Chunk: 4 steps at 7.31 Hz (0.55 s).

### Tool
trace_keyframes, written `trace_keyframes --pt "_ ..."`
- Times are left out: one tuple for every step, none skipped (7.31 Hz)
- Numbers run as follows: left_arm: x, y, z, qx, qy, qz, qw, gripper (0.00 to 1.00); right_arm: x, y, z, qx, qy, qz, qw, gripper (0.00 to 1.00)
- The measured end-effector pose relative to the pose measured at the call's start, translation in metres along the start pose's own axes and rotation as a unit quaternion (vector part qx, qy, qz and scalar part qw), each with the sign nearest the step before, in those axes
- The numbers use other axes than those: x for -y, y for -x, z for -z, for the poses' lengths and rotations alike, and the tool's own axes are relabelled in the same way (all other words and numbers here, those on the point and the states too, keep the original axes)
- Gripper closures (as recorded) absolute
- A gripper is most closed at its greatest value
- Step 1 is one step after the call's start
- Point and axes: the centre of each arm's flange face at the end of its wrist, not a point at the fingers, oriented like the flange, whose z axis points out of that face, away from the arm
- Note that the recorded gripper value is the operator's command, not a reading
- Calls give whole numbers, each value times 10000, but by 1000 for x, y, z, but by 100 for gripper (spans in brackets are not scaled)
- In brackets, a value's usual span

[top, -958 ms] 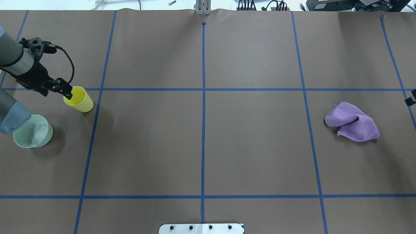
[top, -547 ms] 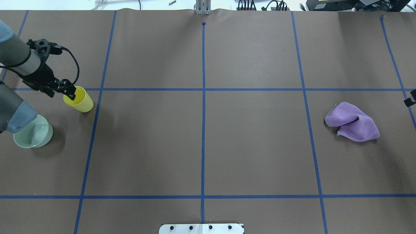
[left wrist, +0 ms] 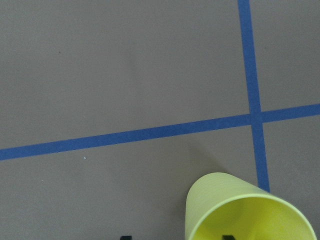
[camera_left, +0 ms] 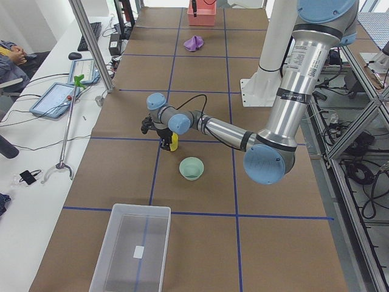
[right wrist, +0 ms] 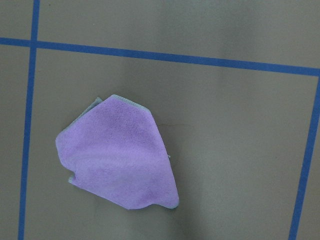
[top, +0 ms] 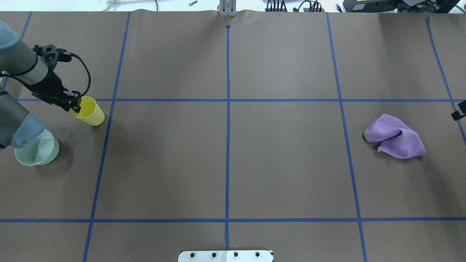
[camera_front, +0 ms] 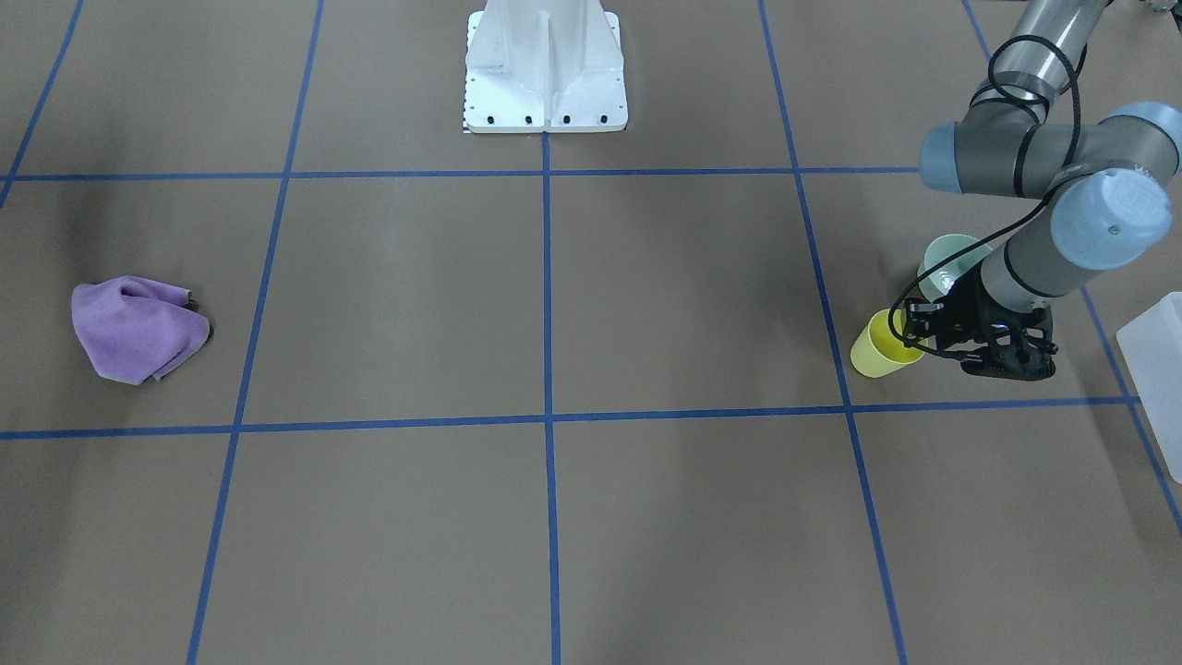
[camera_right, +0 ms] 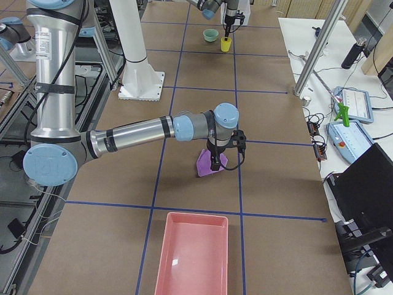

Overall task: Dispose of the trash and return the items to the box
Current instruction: 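Lift the yellow cup with the left gripper toward the clear bin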

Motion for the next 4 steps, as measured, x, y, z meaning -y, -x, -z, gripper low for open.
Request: trace_keyframes --pt "0 0 0 -10 2 -3 10000 100 0 -1 -1 1 1 5 10000 0" --pt "0 -2 0 -26 8 -6 10000 100 2 -3 -5 9 -39 52 10000 0" --pt "0 -4 2 -49 5 -7 10000 100 6 -12 -13 29 -117 125 9998 0" --pt "1 -11 8 -119 -19 35 9999 100 10 -18 -19 59 -234 107 9997 0"
